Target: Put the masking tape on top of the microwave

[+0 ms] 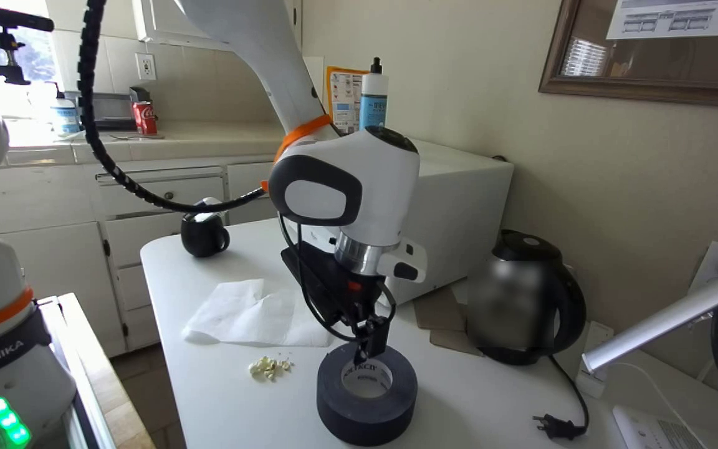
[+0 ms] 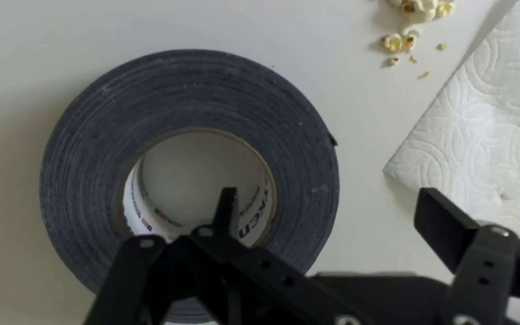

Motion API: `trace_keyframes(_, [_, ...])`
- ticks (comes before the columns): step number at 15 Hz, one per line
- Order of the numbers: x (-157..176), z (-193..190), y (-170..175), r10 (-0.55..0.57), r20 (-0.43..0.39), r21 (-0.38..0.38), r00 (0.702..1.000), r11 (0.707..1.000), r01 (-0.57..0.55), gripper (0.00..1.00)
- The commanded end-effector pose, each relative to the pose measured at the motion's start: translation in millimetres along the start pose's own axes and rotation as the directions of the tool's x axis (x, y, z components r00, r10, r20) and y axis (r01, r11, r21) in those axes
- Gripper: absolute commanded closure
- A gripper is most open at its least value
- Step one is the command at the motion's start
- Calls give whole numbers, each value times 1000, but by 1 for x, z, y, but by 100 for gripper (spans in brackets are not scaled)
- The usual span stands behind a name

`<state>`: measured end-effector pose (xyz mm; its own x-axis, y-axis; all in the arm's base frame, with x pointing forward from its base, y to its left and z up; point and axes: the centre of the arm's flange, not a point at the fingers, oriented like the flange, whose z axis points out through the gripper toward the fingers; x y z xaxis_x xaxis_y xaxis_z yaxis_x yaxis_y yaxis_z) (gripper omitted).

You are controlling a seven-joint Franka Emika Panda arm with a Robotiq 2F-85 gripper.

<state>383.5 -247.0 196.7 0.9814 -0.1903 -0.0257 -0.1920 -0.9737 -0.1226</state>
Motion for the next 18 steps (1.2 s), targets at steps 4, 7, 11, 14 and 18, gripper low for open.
trace_keyframes(4, [6,34,6,-1,11,38,1000,999,0,0])
trace_keyframes(7, [8,37,11,6,20,36,1000,999,-6,0])
trace_keyframes(11, [13,40,12,6,21,28,1000,1000,-7,44])
trace_keyframes(14, [15,40,11,7,15,15,1000,1000,-7,67])
trace_keyframes(18, [6,20,-6,-9,61,-84,998,996,14,78])
